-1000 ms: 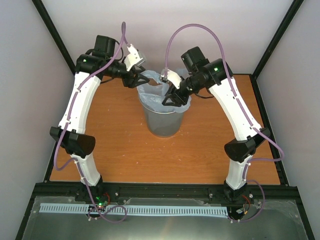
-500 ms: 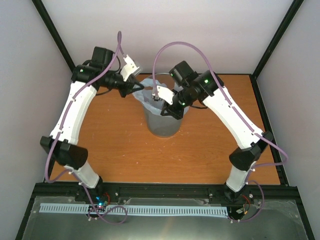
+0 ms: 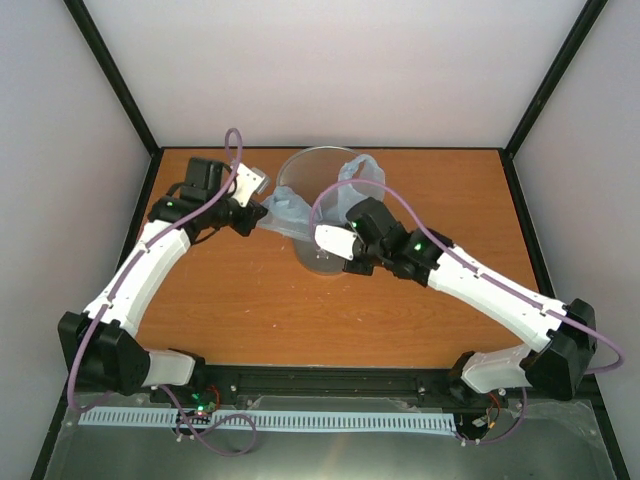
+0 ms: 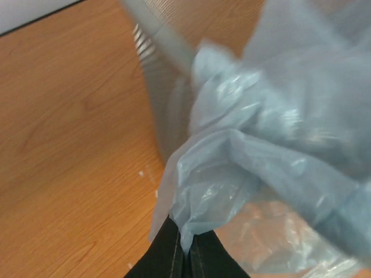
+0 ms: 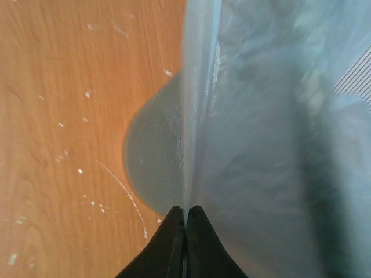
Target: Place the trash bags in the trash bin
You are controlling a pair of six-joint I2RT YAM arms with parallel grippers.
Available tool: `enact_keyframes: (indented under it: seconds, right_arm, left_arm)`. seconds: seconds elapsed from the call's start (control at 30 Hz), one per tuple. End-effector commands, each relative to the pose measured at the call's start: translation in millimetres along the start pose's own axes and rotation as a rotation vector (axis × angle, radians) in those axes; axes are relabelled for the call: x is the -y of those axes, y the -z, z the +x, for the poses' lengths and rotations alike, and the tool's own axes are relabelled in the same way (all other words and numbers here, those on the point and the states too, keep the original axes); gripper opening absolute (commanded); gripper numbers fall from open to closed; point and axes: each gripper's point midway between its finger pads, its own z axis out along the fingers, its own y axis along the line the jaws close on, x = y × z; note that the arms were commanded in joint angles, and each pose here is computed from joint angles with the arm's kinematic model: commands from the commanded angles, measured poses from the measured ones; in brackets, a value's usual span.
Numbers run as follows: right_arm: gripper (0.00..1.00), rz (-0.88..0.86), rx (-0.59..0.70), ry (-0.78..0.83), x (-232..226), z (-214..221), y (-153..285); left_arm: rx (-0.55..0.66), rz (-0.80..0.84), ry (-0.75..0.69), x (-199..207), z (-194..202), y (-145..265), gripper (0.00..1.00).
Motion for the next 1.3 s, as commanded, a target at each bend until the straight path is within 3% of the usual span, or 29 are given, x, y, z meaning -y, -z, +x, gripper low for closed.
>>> enact_keyframes:
  seconds: [0.0, 0.1, 0.23, 0.3, 0.37, 0.43, 0.57, 0.67, 0.9, 1.03, 1.27]
  right_arm:
    - [0.04, 0.231, 0.043, 0.064, 24.5, 3.7, -12.0]
    - [0.05, 0.253, 0.014, 0.079, 15.7, 21.9, -24.2]
    - [0.14, 0.210, -0.011, 0.059, 4.3, 32.0, -24.8]
    - [0.20, 0.148, 0.000, 0.040, -2.1, 27.2, -15.2]
    - [0.26, 0.116, 0.038, -0.016, 2.6, 11.5, 6.0]
    - [0.30, 0.062, 0.068, -0.082, 2.5, -1.3, 28.4]
    - [0.38, -0.030, 0.106, -0.186, -3.2, -14.6, 72.9]
    - [0.43, -0.047, 0.138, -0.239, -5.1, -16.8, 102.7]
    - [0.57, 0.131, 0.212, -0.376, 39.8, -32.4, 141.7]
    - [0.65, 0.067, 0.221, -0.477, 50.0, -50.7, 130.6]
    - [0.70, 0.029, 0.179, -0.694, 81.6, -46.2, 101.5]
  left_arm:
    - [0.126, -0.175, 0.065, -36.3, -18.2, -5.9, 0.01]
    - [0.117, -0.142, 0.134, -35.8, -9.5, -19.3, 0.01]
    - [0.091, -0.145, 0.182, -42.4, -0.3, -22.3, 0.03]
    - [0.088, -0.155, 0.177, -47.5, 0.7, -15.2, 0.16]
    - [0.098, -0.107, 0.150, -43.8, -0.5, -4.9, 0.42]
    - [0.106, -0.030, 0.105, -31.6, 0.1, 5.9, 0.59]
    - [0.122, 0.069, -0.098, 1.8, 9.7, 29.9, 0.72]
    - [0.161, 0.049, -0.263, 17.2, 10.2, 54.9, 0.86]
    - [0.221, -0.015, -0.467, 24.5, -20.9, 91.6, 0.95]
    - [0.281, 0.064, -0.598, 44.3, -48.1, 106.0, 0.97]
    - [0.171, 0.177, -0.826, 72.1, -49.8, 85.6, 0.96]
